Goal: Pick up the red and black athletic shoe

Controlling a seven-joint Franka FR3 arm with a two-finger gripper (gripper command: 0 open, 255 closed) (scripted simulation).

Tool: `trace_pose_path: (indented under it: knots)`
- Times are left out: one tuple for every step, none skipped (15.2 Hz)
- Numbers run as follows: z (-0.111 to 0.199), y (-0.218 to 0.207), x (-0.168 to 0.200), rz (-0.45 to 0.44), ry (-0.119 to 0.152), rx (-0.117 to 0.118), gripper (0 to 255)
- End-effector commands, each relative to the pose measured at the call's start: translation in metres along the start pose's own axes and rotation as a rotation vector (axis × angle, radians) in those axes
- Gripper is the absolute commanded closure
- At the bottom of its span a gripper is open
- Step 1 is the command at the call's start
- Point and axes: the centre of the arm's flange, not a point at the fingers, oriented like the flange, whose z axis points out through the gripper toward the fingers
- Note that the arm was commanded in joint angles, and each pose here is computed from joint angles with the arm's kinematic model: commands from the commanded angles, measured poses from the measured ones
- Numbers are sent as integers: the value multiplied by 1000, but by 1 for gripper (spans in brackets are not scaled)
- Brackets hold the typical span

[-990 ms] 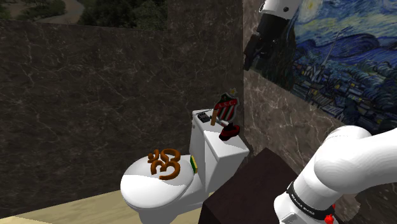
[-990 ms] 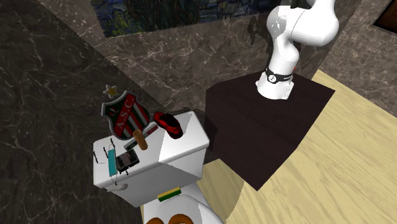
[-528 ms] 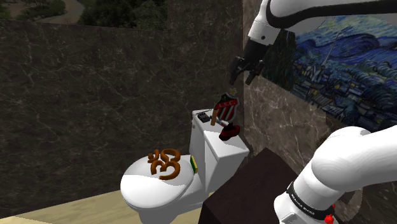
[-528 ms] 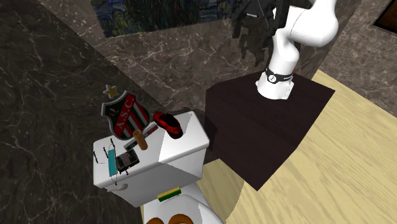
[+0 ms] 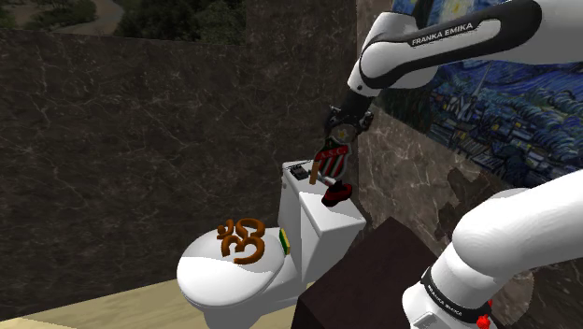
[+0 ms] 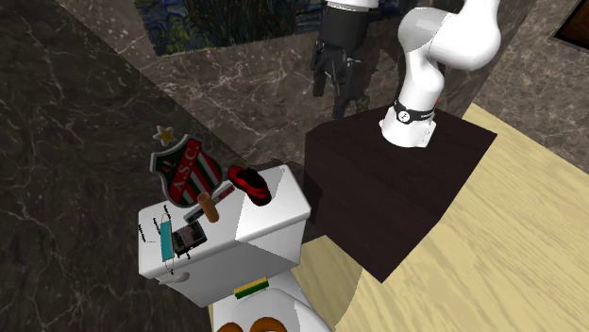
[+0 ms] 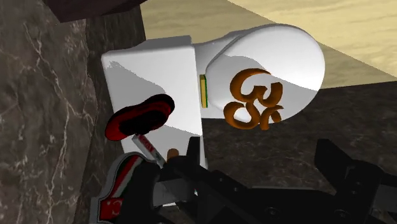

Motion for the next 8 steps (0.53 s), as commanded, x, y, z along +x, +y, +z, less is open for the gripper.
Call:
trace_pose_path:
  knots:
    - [24,9,6,70,21,-10,0]
    - [35,12,11,104,30,-15,0]
    - [46,16,15,137,39,-20,0]
    - [57,19,19,171,48,-25,0]
    - [68,23,24,204,57,-31,0]
    - [79,28,28,238,66,-36,0]
    - [90,32,32,271,74,-41,0]
    - [101,37,36,305,83,-47,0]
